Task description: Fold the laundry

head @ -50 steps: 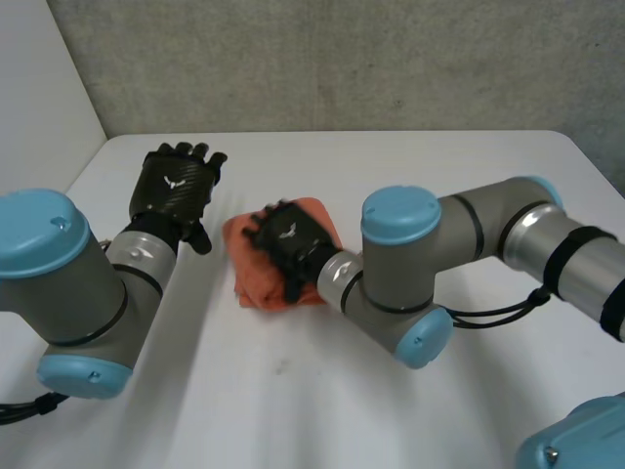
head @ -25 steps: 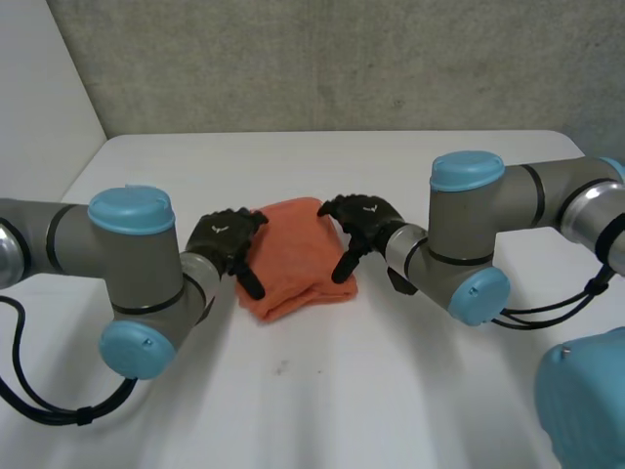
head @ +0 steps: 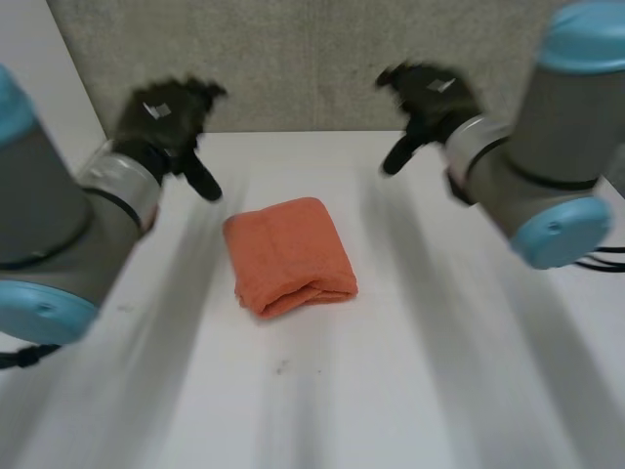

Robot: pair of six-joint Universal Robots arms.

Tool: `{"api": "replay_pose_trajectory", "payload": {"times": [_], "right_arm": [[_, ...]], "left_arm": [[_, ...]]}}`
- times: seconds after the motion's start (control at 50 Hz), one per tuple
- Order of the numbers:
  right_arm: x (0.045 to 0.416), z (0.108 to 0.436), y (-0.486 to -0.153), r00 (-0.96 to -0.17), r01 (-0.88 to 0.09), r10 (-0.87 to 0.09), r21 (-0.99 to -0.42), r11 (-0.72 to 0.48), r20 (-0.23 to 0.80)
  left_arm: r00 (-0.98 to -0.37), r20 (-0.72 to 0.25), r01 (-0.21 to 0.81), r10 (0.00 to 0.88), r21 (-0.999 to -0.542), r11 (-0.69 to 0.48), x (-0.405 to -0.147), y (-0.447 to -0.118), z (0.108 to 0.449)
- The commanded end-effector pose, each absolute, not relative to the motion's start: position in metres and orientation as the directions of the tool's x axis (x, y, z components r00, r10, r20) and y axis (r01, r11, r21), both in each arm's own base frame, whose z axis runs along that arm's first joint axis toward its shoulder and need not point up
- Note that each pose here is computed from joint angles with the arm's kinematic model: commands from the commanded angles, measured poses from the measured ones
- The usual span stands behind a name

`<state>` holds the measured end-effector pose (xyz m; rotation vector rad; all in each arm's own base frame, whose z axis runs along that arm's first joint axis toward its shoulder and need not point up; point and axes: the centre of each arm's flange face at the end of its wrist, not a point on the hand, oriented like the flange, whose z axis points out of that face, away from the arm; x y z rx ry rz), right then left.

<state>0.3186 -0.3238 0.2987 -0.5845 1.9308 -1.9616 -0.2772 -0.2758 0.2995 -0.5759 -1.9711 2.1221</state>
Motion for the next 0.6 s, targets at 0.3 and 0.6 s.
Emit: {"api": "replay_pose_trajectory", "payload": {"times": [0.3, 0.6], "right_arm": [[0.231, 0.339, -0.279, -0.935, -0.091, -0.329, -0.986, -0.143, 0.134], [0.233, 0.332, -0.27, -0.928, -0.093, -0.348, -0.986, -0.136, 0.135]], "left_arm": [[-0.902, -0.088, 0.028, 0.423, -0.989, -0.147, -0.243, -0.225, 0.377], [-0.901, -0.079, 0.03, 0.427, -0.992, -0.119, -0.242, -0.227, 0.367]]}}
